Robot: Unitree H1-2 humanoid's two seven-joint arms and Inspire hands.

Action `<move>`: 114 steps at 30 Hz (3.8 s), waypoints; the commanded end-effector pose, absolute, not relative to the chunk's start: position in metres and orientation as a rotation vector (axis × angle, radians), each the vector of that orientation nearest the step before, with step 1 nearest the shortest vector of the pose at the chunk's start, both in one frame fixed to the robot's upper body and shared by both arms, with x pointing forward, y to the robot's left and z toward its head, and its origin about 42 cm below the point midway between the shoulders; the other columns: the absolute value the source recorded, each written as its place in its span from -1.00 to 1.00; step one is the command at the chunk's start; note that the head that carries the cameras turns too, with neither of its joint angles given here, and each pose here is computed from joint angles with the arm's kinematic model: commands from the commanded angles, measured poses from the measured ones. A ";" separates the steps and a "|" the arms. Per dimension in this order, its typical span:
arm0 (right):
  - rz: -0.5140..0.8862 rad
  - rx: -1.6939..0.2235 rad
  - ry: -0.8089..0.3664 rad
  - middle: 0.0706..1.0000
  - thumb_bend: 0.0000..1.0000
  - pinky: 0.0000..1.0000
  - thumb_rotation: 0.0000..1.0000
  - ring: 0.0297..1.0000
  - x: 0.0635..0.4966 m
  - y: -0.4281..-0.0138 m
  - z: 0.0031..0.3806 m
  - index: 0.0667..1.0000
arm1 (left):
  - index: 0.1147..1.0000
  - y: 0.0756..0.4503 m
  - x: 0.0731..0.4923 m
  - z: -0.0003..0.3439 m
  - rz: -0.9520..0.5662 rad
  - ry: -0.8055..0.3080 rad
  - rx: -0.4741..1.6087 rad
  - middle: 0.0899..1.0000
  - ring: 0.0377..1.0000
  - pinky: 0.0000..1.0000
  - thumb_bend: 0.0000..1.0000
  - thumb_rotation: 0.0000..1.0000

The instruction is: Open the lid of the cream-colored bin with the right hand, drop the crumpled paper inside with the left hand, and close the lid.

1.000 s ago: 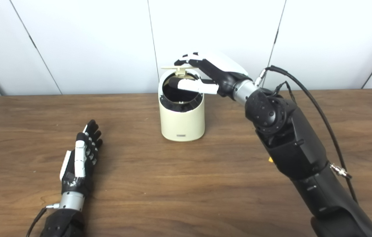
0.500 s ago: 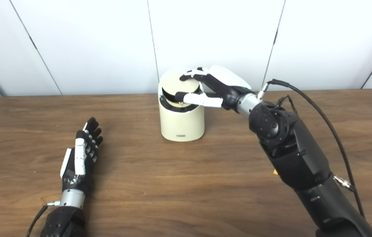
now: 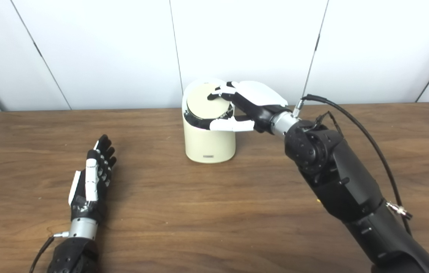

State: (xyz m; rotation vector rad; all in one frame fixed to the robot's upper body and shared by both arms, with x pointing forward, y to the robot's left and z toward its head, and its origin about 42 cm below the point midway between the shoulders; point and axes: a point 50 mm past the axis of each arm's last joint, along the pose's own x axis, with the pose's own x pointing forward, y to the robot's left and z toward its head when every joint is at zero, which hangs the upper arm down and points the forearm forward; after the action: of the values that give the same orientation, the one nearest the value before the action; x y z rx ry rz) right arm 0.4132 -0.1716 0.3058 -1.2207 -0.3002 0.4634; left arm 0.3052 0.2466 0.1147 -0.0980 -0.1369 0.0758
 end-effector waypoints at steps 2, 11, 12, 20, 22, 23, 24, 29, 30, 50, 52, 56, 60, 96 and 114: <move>0.482 -1.262 -0.321 0.83 0.37 0.85 1.00 1.00 0.408 -0.170 0.313 0.70 | 1.00 0.240 0.300 0.106 0.068 -0.124 -0.122 1.00 1.00 1.00 0.01 1.00; 0.481 -1.331 -0.311 0.84 0.41 0.93 1.00 1.00 0.398 -0.171 0.310 0.72 | 1.00 0.241 0.300 0.108 0.074 -0.113 -0.123 1.00 1.00 1.00 0.00 1.00; 0.480 -1.340 -0.309 0.84 0.41 0.93 1.00 1.00 0.397 -0.171 0.309 0.72 | 1.00 0.241 0.300 0.108 0.074 -0.113 -0.121 1.00 1.00 1.00 0.00 1.00; 0.484 -1.376 -0.306 0.85 0.40 0.92 1.00 1.00 0.390 -0.173 0.300 0.71 | 1.00 0.243 0.300 0.109 0.069 -0.112 -0.123 1.00 1.00 1.00 0.01 1.00; 0.490 -1.371 -0.301 0.86 0.41 0.93 1.00 1.00 0.388 -0.174 0.297 0.73 | 1.00 0.244 0.301 0.109 0.071 -0.113 -0.122 1.00 1.00 1.00 0.01 1.00; 0.491 -1.369 -0.299 0.86 0.42 0.94 1.00 1.00 0.388 -0.174 0.296 0.74 | 1.00 0.244 0.301 0.109 0.071 -0.111 -0.122 1.00 1.00 1.00 0.01 1.00; 0.492 -1.367 -0.299 0.87 0.42 0.94 1.00 1.00 0.388 -0.175 0.295 0.74 | 1.00 0.244 0.301 0.109 0.071 -0.109 -0.121 1.00 1.00 1.00 0.00 1.00; 0.484 -1.378 -0.305 0.89 0.41 0.89 1.00 1.00 0.385 -0.175 0.291 0.75 | 1.00 0.244 0.301 0.109 0.071 -0.108 -0.130 1.00 1.00 1.00 -0.05 1.00; 0.484 -1.379 -0.307 0.89 0.41 0.89 1.00 1.00 0.384 -0.175 0.290 0.75 | 1.00 0.244 0.301 0.109 0.072 -0.106 -0.130 1.00 1.00 1.00 -0.03 1.00; 0.519 -1.426 -0.234 0.97 0.43 1.00 1.00 1.00 0.386 -0.166 0.271 0.76 | 1.00 0.245 0.300 0.109 0.075 -0.099 -0.138 1.00 1.00 1.00 -0.06 1.00; 0.530 -1.453 -0.191 0.99 0.43 1.00 1.00 1.00 0.388 -0.167 0.269 0.79 | 1.00 0.245 0.299 0.109 0.076 -0.102 -0.132 1.00 1.00 1.00 -0.04 1.00; 0.544 -1.502 -0.124 0.99 0.42 1.00 1.00 1.00 0.390 -0.166 0.266 0.81 | 1.00 0.245 0.299 0.110 0.074 -0.111 -0.126 1.00 1.00 1.00 -0.04 1.00; 0.557 -1.528 -0.081 0.97 0.45 1.00 1.00 1.00 0.392 -0.167 0.263 0.81 | 1.00 0.245 0.299 0.111 0.073 -0.114 -0.125 1.00 1.00 1.00 -0.04 1.00; 0.251 -1.172 -0.423 1.00 0.26 1.00 1.00 1.00 0.390 -0.174 0.319 1.00 | 1.00 0.244 0.299 0.109 0.070 -0.109 -0.126 1.00 1.00 1.00 -0.09 1.00; 0.091 -1.018 -0.363 1.00 0.10 0.86 1.00 1.00 0.377 -0.235 0.284 1.00 | 1.00 0.250 0.298 0.110 0.070 -0.107 -0.131 1.00 1.00 1.00 -0.11 1.00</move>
State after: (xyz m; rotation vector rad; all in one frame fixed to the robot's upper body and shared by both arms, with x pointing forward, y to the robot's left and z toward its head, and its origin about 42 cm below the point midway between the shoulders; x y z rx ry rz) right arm 0.3755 -0.2310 0.2727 -1.0397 -0.3086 0.1324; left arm 0.3019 0.2461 0.1133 -0.1360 -0.1080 0.0721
